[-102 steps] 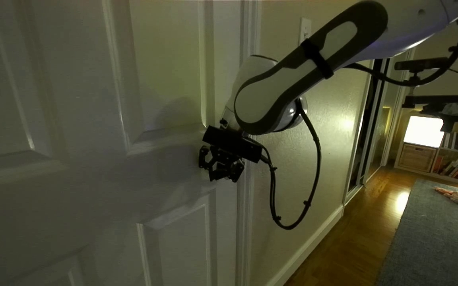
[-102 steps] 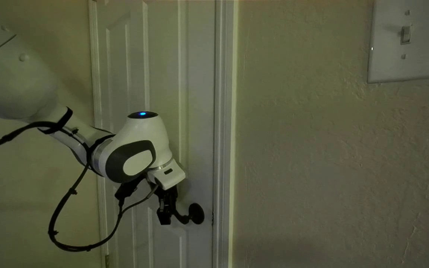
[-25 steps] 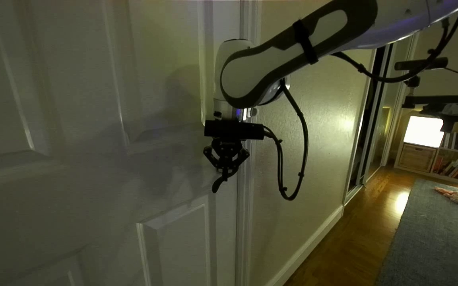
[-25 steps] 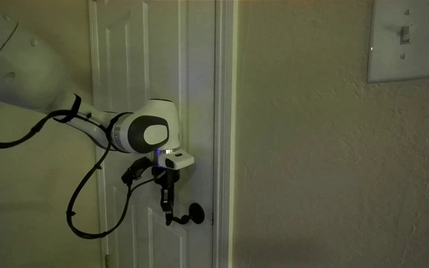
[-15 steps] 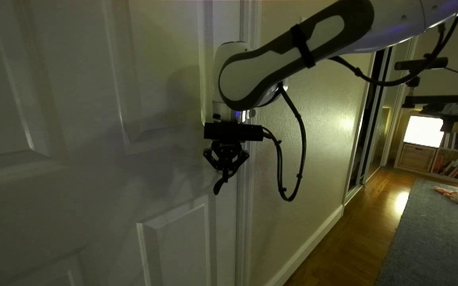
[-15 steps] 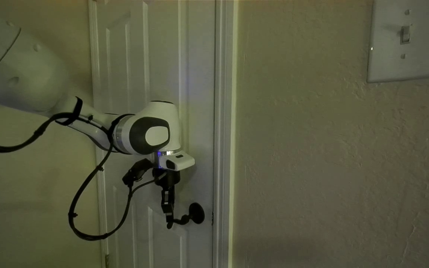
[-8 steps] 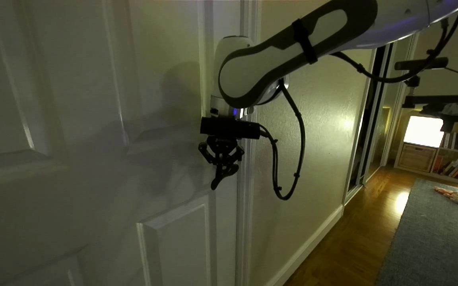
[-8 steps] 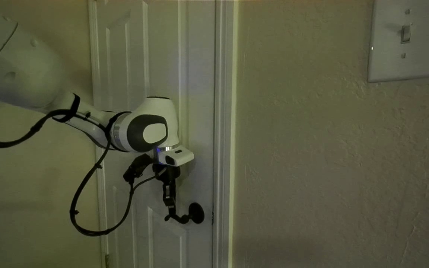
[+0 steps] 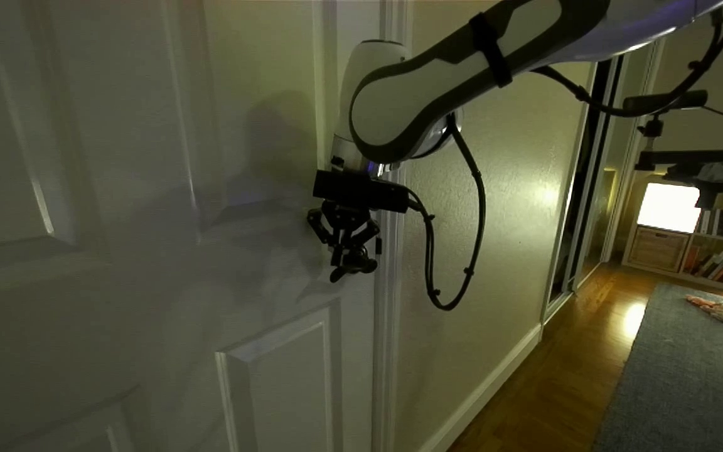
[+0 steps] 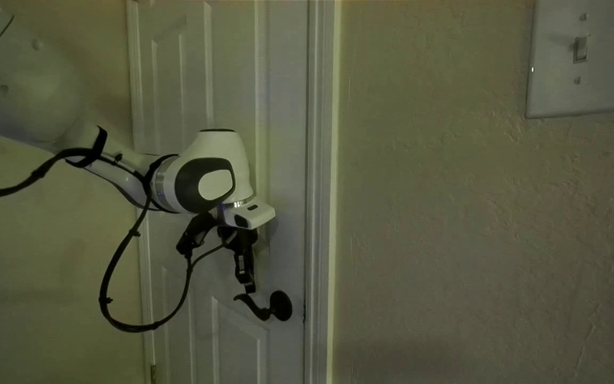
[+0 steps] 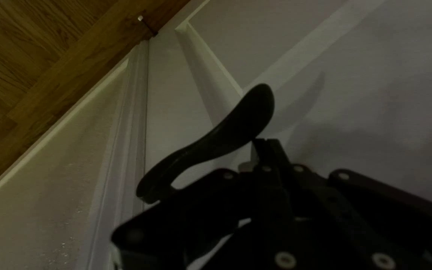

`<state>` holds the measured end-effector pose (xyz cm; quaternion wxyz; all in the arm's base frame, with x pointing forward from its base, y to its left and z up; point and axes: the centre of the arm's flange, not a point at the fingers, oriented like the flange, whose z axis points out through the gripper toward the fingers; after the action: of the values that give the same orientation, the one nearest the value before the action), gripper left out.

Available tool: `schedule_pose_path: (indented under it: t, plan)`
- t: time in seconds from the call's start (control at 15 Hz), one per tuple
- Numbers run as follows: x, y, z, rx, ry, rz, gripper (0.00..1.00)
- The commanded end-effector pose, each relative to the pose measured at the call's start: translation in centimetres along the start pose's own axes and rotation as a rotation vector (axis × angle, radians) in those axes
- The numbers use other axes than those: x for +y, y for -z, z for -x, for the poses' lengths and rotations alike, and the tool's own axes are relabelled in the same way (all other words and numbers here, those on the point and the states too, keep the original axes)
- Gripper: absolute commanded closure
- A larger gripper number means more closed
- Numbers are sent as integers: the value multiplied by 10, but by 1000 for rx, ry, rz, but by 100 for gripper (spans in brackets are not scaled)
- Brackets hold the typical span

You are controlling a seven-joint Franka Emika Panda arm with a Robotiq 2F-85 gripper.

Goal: Open the door

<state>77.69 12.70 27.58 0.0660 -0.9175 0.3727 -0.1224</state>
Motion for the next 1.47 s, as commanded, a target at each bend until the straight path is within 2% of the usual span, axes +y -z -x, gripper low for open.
schedule_pose_path:
  t: [0.0,0.73,1.07,1.4]
  plan:
    - [28,8,16,2,-11,8,98]
    - [65,-41,35,-31,-42,40,98]
    - [71,-51,26,1,-17,41,98]
    - [72,-59,16,12,21,79,98]
